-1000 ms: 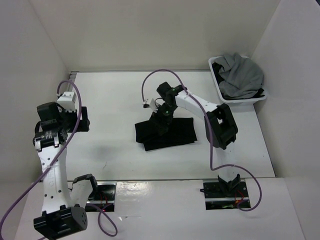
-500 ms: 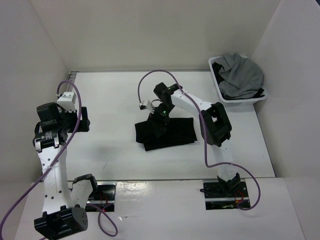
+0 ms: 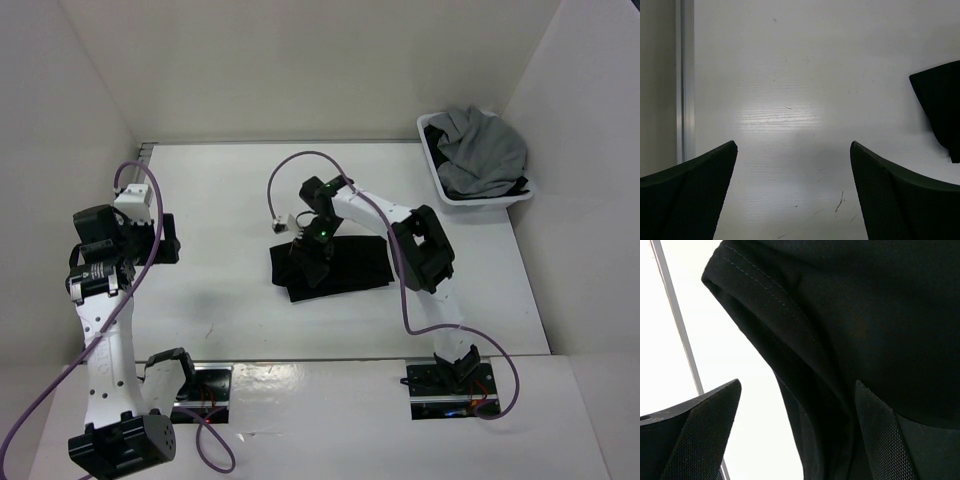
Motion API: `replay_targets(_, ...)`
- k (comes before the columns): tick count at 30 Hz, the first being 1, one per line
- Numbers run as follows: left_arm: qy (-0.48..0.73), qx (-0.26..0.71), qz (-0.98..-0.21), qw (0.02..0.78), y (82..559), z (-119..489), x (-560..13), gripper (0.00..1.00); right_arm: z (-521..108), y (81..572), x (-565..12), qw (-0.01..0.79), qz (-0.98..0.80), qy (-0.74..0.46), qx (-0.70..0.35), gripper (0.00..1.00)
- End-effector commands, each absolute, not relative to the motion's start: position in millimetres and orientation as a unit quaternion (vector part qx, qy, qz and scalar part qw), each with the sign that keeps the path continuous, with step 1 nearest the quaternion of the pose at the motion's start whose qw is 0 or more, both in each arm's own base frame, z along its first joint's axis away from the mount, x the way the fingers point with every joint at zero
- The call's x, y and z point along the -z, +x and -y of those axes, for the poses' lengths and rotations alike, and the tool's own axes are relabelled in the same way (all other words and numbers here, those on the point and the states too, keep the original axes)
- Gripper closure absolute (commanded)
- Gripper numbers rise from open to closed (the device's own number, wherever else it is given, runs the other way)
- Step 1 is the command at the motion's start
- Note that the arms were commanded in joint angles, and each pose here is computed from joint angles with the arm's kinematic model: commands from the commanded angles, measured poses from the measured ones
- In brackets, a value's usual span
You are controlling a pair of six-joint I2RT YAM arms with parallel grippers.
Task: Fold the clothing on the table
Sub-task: Fold the skirt
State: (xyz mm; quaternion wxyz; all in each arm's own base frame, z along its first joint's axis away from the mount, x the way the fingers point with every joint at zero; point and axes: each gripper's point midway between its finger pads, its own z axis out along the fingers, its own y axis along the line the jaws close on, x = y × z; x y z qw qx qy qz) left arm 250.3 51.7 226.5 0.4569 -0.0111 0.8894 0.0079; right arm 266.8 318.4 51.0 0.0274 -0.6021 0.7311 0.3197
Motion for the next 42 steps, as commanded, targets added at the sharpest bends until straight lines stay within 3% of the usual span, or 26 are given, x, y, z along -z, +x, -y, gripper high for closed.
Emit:
replay_targets(1, -0.012, 0.002, -0.878, 0.479, 255, -48, -235, 0.01, -323, 252, -53, 0.011, -0.718, -0.608, -0.339, 0.03)
replay_targets(12, -0.007, -0.001, -0.876, 0.483, 254, -48, -237, 0.01, -320, 187, -55, -0.078, -0.673, -0.640, -0.362, 0.03)
replay_targets(24, -0.005, 0.003, -0.875, 0.484, 254, -47, -238, 0.01, -312, 131, -54, -0.128, -0.645, -0.664, -0.355, 0.03)
replay_targets(27, -0.002, 0.007, -0.875, 0.484, 255, -45, -238, 0.01, -314, 130, -71, -0.105, -0.643, -0.676, -0.345, 0.03)
replay_targets(32, 0.027, 0.025, -0.871, 0.490, 253, -35, -240, 0.01, -311, 170, -121, -0.005, -0.674, -0.663, -0.326, 0.03)
replay_targets(36, 0.092, 0.068, -0.872, 0.476, 258, -9, -232, 0.01, -272, 238, -159, 0.107, -0.763, -0.560, -0.305, 0.03)
replay_targets(42, 0.172, 0.061, -0.906, 0.382, 281, 26, -184, 0.01, -212, 285, -124, 0.169, -0.873, -0.420, -0.179, 0.03)
